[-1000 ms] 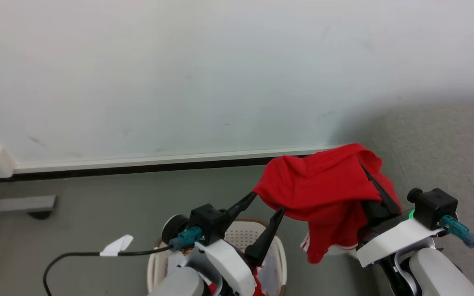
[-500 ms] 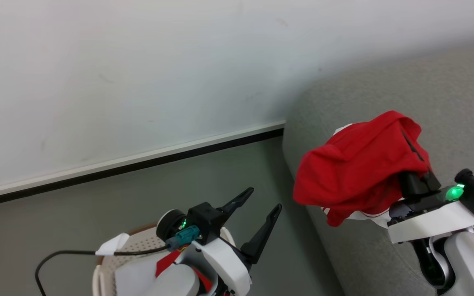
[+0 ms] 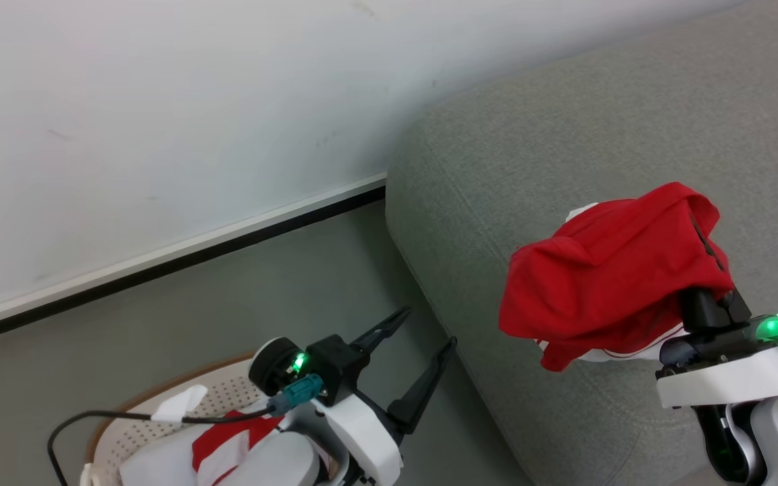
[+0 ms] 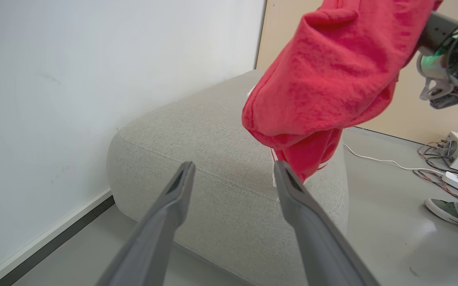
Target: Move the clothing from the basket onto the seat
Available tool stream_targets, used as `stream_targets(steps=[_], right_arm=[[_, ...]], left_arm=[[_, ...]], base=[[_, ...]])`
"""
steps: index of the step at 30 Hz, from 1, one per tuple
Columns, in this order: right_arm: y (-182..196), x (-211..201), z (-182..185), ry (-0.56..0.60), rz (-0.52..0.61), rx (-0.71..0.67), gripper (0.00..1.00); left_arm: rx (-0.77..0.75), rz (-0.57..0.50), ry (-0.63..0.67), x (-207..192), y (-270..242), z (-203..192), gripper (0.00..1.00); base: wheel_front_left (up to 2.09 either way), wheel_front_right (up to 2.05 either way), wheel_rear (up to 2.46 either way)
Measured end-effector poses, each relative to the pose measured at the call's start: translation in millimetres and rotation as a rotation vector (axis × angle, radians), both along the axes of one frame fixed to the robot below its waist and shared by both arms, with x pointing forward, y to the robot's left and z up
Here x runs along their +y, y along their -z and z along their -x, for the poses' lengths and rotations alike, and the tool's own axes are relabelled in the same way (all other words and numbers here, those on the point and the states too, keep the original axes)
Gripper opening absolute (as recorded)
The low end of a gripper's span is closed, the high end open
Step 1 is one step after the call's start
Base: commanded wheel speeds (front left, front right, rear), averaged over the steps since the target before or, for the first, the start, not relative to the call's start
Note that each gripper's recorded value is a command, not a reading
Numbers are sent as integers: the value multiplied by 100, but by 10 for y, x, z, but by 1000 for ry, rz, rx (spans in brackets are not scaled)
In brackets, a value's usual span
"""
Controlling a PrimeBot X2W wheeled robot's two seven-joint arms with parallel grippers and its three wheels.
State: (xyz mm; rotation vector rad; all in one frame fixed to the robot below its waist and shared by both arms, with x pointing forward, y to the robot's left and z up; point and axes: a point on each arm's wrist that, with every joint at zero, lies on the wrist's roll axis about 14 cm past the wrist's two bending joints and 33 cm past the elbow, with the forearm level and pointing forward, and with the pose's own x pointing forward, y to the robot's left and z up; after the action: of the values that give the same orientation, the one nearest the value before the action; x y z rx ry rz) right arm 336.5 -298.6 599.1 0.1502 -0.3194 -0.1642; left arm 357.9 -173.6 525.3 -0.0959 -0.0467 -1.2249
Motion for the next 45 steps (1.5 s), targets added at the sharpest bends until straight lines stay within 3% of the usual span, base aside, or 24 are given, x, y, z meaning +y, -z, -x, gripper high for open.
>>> stream_targets(steps=[7, 13, 22, 29, 35, 45], right_arm=[[11, -78, 27, 25, 10, 9, 0], [-160, -168, -183, 22, 9, -29, 0], [-401, -497, -801, 47, 123, -38, 0], [-300, -847, -1358, 97, 156, 7, 0], [8, -1156, -1720, 157, 146, 82, 0], [1179, -1508, -1855, 225, 152, 439, 0]], left_arm=[[4, -5, 22, -58, 46, 9, 100], [11, -3, 28, -58, 97, -98, 100], [51, -38, -15, 125, 403, -540, 100], [86, -50, -72, 325, 712, -929, 100], [133, -74, -127, 535, 1036, -1148, 100], [193, -100, -202, 804, 1393, -1306, 100]], base=[[0, 0, 0], [0, 0, 0], [0, 0, 0], [0, 0, 0], [0, 0, 0], [0, 0, 0]])
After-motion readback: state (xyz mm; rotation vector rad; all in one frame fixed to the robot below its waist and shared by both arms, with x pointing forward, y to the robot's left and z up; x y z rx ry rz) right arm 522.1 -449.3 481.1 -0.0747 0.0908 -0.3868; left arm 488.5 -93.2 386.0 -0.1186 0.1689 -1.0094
